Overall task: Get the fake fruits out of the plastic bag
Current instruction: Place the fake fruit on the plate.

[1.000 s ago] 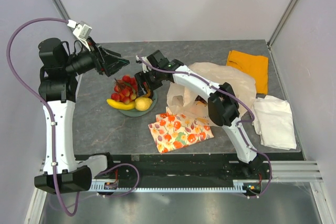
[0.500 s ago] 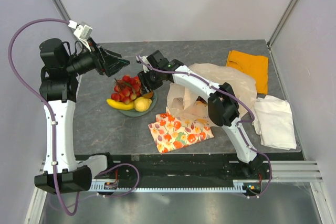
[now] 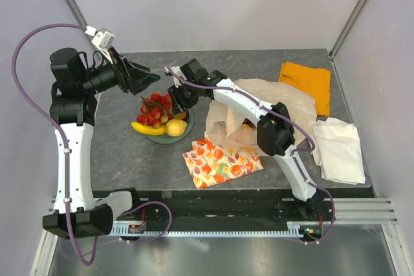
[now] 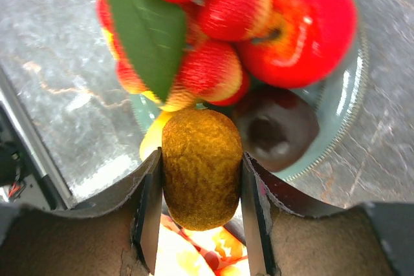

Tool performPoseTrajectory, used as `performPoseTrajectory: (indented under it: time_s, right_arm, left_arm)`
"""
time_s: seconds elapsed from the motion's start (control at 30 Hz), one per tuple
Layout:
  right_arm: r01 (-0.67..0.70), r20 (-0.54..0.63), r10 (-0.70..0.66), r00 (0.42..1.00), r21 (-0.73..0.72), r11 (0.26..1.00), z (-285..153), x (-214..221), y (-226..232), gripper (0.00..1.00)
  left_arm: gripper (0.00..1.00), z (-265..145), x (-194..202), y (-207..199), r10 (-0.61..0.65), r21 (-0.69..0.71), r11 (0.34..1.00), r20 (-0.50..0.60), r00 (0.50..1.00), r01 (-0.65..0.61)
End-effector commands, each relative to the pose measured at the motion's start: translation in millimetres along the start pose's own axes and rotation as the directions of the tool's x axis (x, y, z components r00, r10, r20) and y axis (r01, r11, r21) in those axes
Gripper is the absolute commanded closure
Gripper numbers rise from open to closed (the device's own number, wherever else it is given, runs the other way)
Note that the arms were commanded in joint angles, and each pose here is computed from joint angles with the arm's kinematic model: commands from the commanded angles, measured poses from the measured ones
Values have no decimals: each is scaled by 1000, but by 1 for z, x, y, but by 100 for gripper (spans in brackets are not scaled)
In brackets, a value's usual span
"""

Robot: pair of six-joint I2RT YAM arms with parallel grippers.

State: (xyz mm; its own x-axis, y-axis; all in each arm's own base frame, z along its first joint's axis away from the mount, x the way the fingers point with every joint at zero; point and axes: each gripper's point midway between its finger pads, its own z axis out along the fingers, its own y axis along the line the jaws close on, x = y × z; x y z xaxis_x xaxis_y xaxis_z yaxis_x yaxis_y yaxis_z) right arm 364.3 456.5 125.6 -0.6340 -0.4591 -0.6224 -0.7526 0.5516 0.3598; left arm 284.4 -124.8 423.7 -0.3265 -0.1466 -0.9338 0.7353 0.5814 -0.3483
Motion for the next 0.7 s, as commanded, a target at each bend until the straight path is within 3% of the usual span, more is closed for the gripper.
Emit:
performPoseTrajectory:
  time_s: [0.0, 0.23, 0.67]
  right_arm:
    - [128, 97, -117, 988, -115, 985, -21, -32, 31, 64]
    - [259, 103, -248, 963, -109, 960, -20, -26, 29, 60]
    - [315, 76, -309, 948, -91, 945, -4, -12, 26, 53]
  left_arm:
    - [23, 1, -7, -1, 6, 17, 1000, 19, 1000, -7]
    - [24, 2, -6, 1, 3, 17, 1000, 20, 1000, -3]
    - [24, 5, -5, 3, -6, 28, 1000, 18, 1000, 6]
